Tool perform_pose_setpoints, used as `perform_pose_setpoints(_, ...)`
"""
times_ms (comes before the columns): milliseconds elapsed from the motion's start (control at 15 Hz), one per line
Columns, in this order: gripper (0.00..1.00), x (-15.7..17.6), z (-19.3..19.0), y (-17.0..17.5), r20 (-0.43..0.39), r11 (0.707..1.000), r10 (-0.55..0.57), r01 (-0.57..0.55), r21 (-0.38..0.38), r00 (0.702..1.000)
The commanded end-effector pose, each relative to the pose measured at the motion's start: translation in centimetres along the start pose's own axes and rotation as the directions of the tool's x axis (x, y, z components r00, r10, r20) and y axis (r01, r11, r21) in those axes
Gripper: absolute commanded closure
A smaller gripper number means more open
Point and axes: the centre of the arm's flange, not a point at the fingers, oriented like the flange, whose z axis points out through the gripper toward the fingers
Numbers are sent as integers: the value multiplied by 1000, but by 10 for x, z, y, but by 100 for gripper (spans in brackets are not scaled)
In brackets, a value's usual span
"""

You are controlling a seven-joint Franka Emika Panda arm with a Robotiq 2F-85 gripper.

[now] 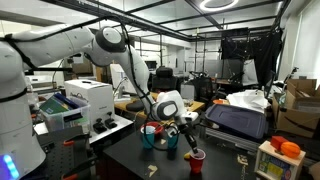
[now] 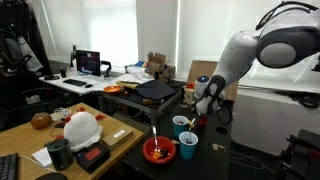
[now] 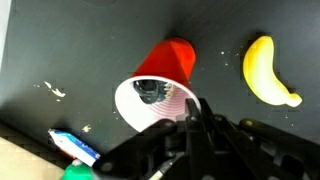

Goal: Pick the blue cup and pour some of its contents in the bowl

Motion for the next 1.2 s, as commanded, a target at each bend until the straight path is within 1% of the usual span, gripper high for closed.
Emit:
perform_pose_setpoints(0, 64, 2, 5, -3, 15, 1000, 17, -17, -15, 1000)
perform_pose_setpoints(267, 32, -1, 6, -3, 21, 1000, 19, -19, -15, 1000)
perform_pose_setpoints(400, 19, -1, 3, -1, 23, 1000, 24, -24, -6, 999)
perform_pose_setpoints(533, 4, 0, -1, 0, 19, 1000, 28, -28, -4, 999)
perform_pose_setpoints(600, 0, 1, -2, 0, 18, 1000, 28, -28, -1, 999)
perform_pose_setpoints(933, 0, 8, -19, 7, -7, 998, 66, -66, 3, 998)
perform_pose_setpoints(1133, 0, 20, -39, 20, -36, 995, 104, -104, 12, 994)
